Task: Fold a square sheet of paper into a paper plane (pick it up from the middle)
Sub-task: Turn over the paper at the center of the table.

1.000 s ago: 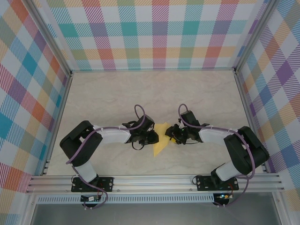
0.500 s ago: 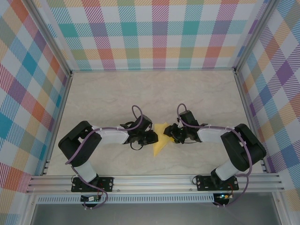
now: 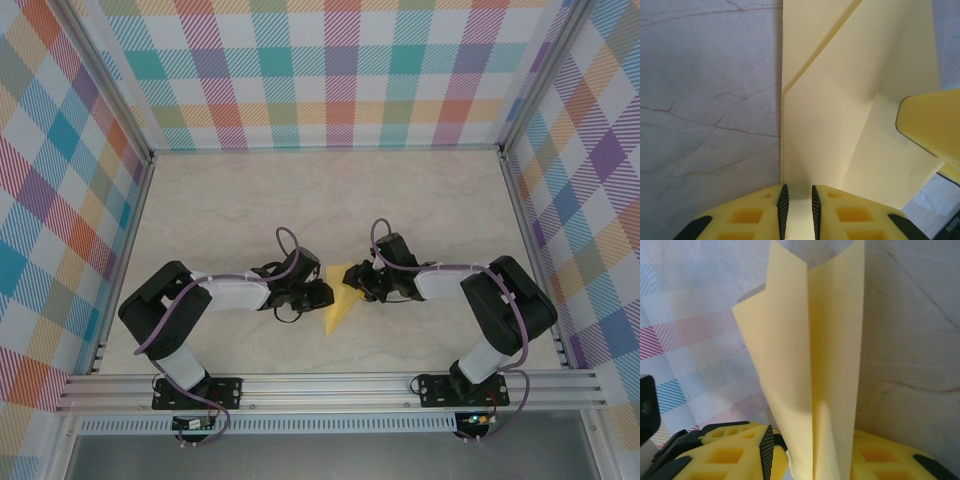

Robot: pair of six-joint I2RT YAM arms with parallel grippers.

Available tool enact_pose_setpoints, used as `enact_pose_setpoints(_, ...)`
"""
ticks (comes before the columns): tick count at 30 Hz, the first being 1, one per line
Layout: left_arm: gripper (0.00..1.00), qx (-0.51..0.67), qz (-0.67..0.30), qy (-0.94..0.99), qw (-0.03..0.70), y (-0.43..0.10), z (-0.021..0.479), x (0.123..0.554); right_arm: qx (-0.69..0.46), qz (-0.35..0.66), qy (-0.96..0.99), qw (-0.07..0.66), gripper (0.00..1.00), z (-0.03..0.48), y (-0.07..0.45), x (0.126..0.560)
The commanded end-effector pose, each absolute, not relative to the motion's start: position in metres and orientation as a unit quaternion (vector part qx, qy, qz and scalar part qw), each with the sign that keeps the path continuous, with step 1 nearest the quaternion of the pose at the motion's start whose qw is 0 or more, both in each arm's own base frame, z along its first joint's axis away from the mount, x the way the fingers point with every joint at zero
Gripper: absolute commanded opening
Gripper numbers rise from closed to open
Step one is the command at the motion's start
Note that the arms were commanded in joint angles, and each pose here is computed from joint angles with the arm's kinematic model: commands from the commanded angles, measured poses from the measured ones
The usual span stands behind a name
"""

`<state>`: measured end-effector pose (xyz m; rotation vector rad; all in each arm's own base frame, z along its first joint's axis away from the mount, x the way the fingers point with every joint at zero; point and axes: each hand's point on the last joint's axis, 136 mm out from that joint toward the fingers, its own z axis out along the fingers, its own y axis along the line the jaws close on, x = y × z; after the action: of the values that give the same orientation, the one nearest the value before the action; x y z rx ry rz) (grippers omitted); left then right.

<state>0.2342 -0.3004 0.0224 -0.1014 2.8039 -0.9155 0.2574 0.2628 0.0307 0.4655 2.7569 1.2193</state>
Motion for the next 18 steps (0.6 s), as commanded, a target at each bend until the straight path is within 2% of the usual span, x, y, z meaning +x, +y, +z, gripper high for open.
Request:
enact_pose_setpoints(1, 0.23, -0.051, -0.287, 0.952, 0.093, -0.285, 0.018, 0.231, 0.139, 0.414, 0.898, 0.049, 0.36, 0.036, 0.275, 0.264)
enact_pose_setpoints(18, 0.24, -0.051, -0.324, 0.940, 0.096, -0.292, 0.031, 0.233, 0.086, 0.417, 0.904, 0.043, 0.27, 0.036, 0.288, 0.264)
